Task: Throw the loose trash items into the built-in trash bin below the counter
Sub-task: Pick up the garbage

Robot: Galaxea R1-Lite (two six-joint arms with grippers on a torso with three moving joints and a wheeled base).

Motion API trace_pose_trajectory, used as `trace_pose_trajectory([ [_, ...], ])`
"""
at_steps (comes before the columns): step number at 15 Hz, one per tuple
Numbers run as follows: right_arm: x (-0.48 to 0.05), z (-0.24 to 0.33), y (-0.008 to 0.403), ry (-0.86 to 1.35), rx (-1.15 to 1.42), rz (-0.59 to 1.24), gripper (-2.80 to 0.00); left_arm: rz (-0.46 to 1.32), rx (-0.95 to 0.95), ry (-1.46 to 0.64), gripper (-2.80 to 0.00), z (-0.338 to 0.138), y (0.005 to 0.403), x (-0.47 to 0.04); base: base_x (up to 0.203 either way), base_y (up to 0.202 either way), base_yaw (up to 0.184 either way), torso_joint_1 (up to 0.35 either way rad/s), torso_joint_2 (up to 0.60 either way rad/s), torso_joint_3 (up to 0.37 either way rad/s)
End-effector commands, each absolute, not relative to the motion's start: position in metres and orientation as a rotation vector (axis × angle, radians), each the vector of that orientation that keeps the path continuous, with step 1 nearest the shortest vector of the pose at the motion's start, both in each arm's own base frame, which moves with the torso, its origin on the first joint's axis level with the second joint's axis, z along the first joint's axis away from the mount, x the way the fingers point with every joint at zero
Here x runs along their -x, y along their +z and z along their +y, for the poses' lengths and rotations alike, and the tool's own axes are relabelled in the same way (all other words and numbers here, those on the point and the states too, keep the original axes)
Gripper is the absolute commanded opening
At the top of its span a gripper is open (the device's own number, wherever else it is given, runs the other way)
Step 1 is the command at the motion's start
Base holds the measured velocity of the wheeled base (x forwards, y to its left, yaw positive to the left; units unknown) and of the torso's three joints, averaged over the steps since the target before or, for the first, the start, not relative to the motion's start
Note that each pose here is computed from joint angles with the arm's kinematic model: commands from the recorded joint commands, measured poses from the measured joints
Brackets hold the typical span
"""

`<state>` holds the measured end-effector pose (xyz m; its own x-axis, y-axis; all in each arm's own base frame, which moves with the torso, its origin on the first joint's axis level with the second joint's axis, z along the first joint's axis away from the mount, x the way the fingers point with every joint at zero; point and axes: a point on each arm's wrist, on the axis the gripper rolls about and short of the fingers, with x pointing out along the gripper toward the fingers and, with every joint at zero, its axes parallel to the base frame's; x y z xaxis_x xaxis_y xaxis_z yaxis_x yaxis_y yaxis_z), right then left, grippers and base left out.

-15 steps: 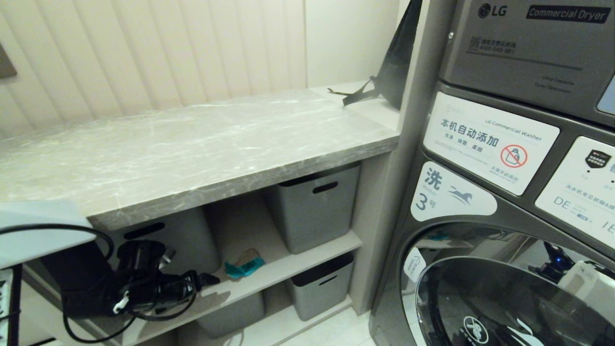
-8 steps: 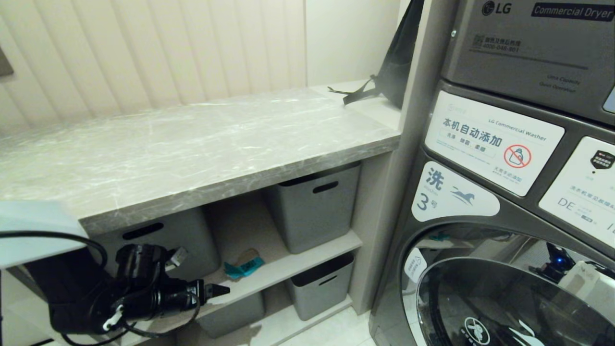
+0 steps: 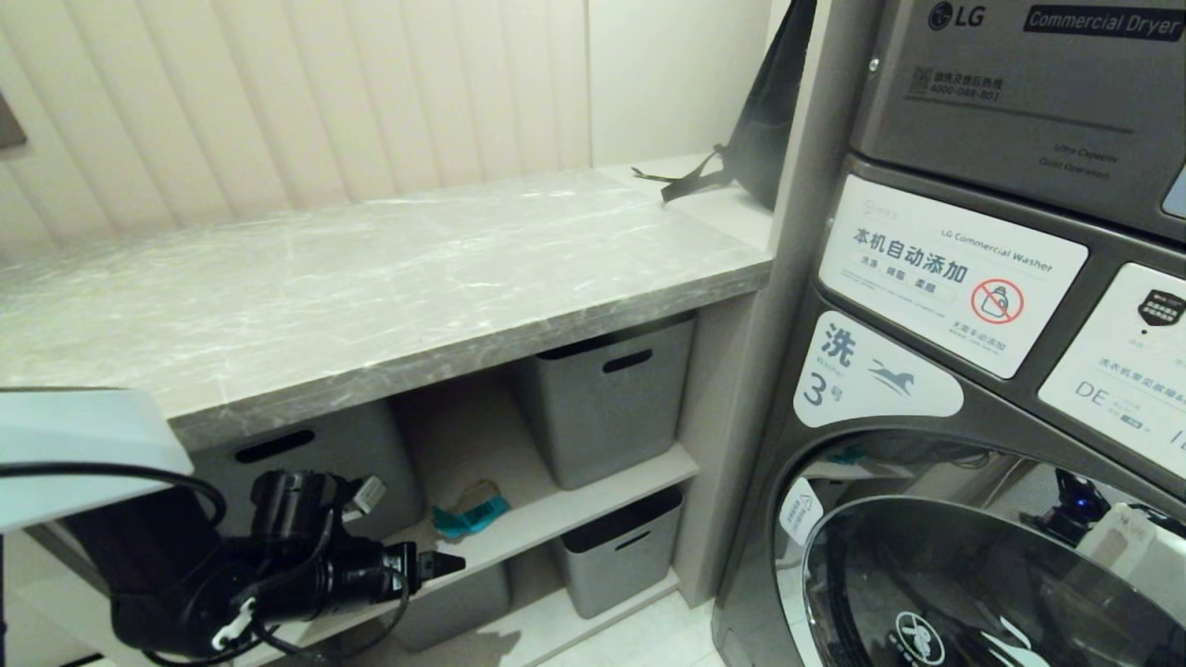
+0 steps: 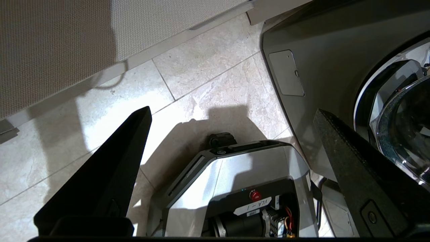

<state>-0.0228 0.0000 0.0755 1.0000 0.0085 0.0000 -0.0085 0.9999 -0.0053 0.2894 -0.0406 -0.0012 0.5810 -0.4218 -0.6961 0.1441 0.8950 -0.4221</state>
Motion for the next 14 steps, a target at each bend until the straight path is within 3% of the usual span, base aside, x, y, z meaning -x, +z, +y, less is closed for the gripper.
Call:
trace_pose_trajectory([
  [1,0.023,0.000,0.075,0.009,0.006,-0.002,-2.80,0.885,0.337,-0.340,0.00,-0.042,-0.001,-0.292,0.000,0.000,0.000,0.000,0.00,0.000],
  [14,0.023,0.000,0.075,0.010,0.006,-0.001,-2.80,0.868,0.262,-0.342,0.00,-0.045,0.023,-0.253,0.000,0.000,0.000,0.000,0.00,0.000],
])
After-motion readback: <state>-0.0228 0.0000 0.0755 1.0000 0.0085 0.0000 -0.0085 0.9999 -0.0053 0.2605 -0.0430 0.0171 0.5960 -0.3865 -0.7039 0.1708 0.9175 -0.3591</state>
